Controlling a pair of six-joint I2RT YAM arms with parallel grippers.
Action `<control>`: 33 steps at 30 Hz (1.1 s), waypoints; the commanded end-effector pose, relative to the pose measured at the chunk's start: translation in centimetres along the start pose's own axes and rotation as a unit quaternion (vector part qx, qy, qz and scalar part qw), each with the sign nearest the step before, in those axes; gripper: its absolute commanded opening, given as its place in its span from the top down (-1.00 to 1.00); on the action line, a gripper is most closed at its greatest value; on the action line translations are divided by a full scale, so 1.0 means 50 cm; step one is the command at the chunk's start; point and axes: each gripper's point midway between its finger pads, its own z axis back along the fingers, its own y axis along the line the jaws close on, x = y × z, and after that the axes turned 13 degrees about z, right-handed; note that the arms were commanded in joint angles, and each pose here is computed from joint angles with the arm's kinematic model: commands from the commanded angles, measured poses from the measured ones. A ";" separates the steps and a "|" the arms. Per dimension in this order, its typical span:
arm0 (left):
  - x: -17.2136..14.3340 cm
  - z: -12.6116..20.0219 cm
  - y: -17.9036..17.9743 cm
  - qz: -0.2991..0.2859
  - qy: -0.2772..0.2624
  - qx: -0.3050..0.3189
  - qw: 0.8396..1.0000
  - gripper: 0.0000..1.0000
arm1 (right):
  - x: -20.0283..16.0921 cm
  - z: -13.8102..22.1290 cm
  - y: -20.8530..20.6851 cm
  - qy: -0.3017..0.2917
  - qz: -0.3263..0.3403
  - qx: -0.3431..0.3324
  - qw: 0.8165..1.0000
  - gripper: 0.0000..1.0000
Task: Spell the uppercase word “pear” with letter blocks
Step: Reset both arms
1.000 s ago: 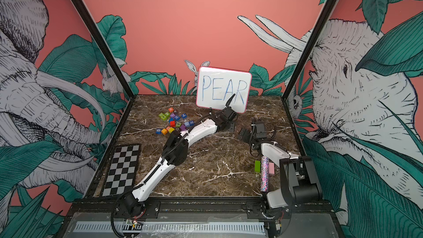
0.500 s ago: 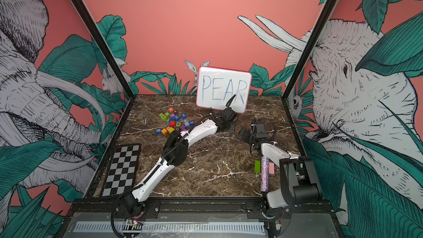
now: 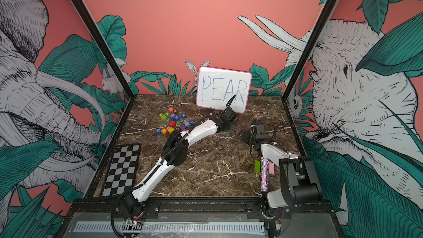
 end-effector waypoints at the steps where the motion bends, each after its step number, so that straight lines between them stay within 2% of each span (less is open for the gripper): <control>1: 0.035 0.073 -0.038 0.010 -0.016 -0.023 1.000 0.06 | 0.008 0.003 0.002 -0.010 -0.006 0.004 1.000 -0.97; 8: 0.048 0.086 -0.032 0.000 -0.026 -0.014 1.000 0.02 | 0.011 0.006 0.005 -0.011 0.001 0.007 1.000 -0.98; 12: 0.088 0.139 -0.018 -0.028 -0.054 0.002 0.998 -0.11 | 0.031 0.034 0.013 -0.009 0.041 0.003 0.999 -0.97; 17: 0.101 0.228 0.019 -0.045 -0.087 0.004 0.995 -0.23 | 0.062 0.074 0.005 -0.053 0.092 -0.015 0.994 -0.97; 20: 0.085 0.282 0.070 -0.046 -0.102 0.010 0.994 -0.27 | 0.081 0.097 -0.020 -0.084 0.138 -0.058 0.985 -0.97; 25: 0.047 0.355 0.193 -0.037 -0.113 0.035 0.992 -0.46 | 0.103 0.107 -0.051 -0.128 0.197 -0.112 0.966 -0.98; 27: 0.027 0.374 0.244 -0.037 -0.112 0.055 0.992 -0.52 | 0.109 0.107 -0.065 -0.134 0.200 -0.132 0.961 -0.97; 33: -0.027 0.415 0.391 -0.012 -0.134 0.082 0.987 -0.54 | 0.132 0.113 -0.056 -0.175 0.260 -0.139 0.940 -0.98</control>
